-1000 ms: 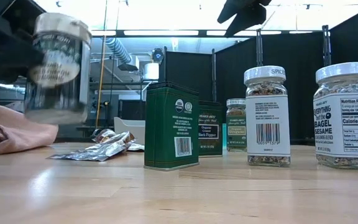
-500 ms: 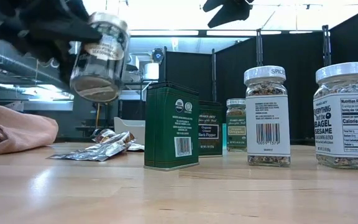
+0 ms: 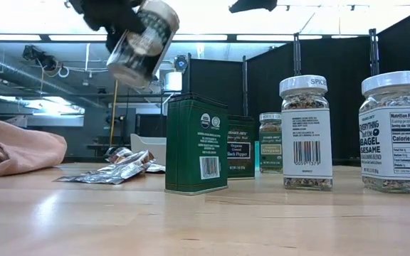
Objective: Sort spices by type
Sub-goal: Put the gold spice bottle into the transparent bin
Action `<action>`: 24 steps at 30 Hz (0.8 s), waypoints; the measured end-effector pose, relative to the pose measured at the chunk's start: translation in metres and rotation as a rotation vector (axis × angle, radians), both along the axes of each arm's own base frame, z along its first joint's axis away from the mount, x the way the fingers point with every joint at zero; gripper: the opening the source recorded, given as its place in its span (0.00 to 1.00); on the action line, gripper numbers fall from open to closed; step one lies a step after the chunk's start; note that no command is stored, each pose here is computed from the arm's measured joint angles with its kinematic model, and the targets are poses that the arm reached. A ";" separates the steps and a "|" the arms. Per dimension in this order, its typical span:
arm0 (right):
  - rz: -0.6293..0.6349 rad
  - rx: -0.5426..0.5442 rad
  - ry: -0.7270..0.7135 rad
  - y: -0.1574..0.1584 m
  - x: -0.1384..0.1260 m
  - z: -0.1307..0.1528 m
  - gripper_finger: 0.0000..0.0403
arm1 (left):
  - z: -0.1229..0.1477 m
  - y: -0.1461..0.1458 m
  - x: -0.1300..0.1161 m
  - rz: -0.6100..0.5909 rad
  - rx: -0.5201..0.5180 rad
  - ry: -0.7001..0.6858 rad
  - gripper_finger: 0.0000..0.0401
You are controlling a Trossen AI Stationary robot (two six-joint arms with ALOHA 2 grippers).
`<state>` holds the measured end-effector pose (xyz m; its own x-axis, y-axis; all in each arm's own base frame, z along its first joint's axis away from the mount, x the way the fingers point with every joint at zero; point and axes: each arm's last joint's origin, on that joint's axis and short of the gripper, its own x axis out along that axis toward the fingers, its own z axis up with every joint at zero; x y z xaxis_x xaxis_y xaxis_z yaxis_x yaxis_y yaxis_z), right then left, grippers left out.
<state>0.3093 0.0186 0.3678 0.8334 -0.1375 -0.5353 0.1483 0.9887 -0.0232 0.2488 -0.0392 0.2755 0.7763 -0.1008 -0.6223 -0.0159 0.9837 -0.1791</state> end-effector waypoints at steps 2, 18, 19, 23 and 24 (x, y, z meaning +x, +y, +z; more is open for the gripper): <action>0.021 0.007 -0.014 0.000 0.006 0.000 0.84 | 0.004 0.007 0.000 0.002 0.019 0.015 0.69; 0.155 -0.111 0.042 0.004 0.067 0.015 0.84 | 0.031 0.035 0.001 0.078 0.091 0.038 0.69; 0.160 -0.110 0.043 0.004 0.070 0.014 0.84 | 0.031 0.036 0.001 0.079 0.101 0.034 0.69; 0.193 -0.089 0.059 0.005 0.084 0.000 0.84 | 0.031 0.036 0.000 0.084 0.111 0.037 0.69; 0.197 -0.087 0.071 0.006 0.086 -0.004 0.84 | 0.031 0.036 0.001 0.084 0.111 0.036 0.69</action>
